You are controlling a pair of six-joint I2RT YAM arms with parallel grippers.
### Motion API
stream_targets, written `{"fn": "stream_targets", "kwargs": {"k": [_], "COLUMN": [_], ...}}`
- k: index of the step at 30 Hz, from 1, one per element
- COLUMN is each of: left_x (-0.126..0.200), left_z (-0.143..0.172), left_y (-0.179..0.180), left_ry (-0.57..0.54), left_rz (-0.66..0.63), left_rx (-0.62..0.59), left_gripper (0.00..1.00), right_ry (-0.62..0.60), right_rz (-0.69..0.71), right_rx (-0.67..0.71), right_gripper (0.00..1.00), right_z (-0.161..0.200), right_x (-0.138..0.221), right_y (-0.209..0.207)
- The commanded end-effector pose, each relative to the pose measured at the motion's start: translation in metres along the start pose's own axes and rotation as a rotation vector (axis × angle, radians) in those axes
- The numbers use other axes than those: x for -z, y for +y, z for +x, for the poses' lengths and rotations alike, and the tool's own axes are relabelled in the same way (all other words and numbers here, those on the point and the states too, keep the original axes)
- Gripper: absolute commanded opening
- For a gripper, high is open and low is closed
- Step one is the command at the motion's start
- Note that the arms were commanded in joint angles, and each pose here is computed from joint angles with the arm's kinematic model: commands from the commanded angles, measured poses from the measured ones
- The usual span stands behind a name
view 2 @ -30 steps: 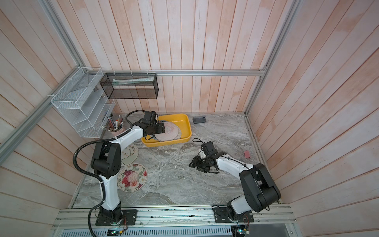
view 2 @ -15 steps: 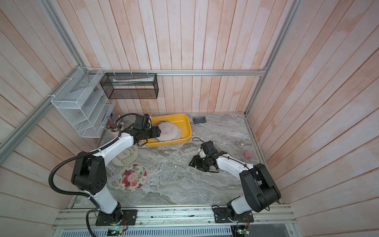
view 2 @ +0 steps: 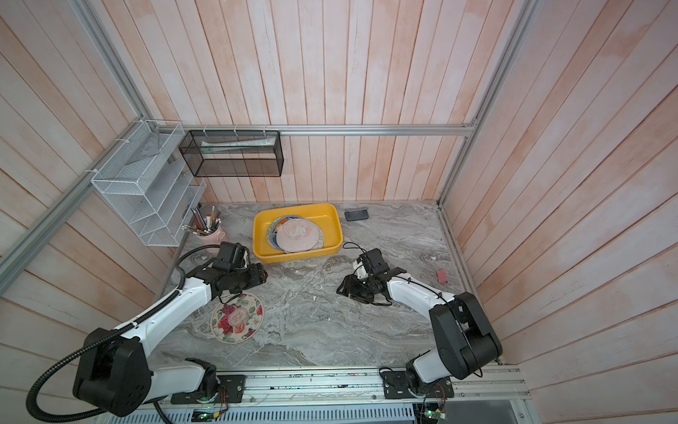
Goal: Put the coasters into the storage box
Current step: Place the coaster in the storage box, then move the coaster to the center of the board.
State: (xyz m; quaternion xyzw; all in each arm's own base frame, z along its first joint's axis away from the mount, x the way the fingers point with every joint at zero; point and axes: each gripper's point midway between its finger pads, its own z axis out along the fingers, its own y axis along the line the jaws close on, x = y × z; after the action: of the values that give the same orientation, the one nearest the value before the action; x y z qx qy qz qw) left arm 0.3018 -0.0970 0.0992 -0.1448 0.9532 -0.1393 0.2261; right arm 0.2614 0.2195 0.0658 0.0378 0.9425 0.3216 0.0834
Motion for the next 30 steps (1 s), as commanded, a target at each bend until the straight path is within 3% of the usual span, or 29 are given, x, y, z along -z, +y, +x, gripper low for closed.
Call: {"fn": "stream_targets", "kwargs": {"k": [1, 7, 15, 23, 30], "left_x": [0.004, 0.019, 0.022, 0.015, -0.006], "left_z": [0.015, 0.016, 0.017, 0.025, 0.043], "left_y": [0.042, 0.111, 0.164, 0.189, 0.18], "left_ry": [0.026, -0.016, -0.054, -0.071, -0.016], "left_rz": [-0.113, -0.258, -0.39, -0.398, -0.303], "left_rx": [0.134, 0.293, 0.492, 0.61, 0.645], "left_gripper": [0.71, 0.66, 0.63, 0.62, 0.66], "right_ry": [0.006, 0.005, -0.005, -0.011, -0.021], "right_rz": [-0.005, -0.004, -0.016, -0.02, -0.021], "right_rx": [0.025, 0.032, 0.039, 0.04, 0.034], "right_gripper": [0.61, 0.61, 0.61, 0.61, 0.62], "right_z": [-0.005, -0.007, -0.013, -0.016, -0.019], "right_x": [0.002, 0.004, 0.007, 0.01, 0.013], "right_y": [0.005, 0.005, 0.01, 0.009, 0.006]}}
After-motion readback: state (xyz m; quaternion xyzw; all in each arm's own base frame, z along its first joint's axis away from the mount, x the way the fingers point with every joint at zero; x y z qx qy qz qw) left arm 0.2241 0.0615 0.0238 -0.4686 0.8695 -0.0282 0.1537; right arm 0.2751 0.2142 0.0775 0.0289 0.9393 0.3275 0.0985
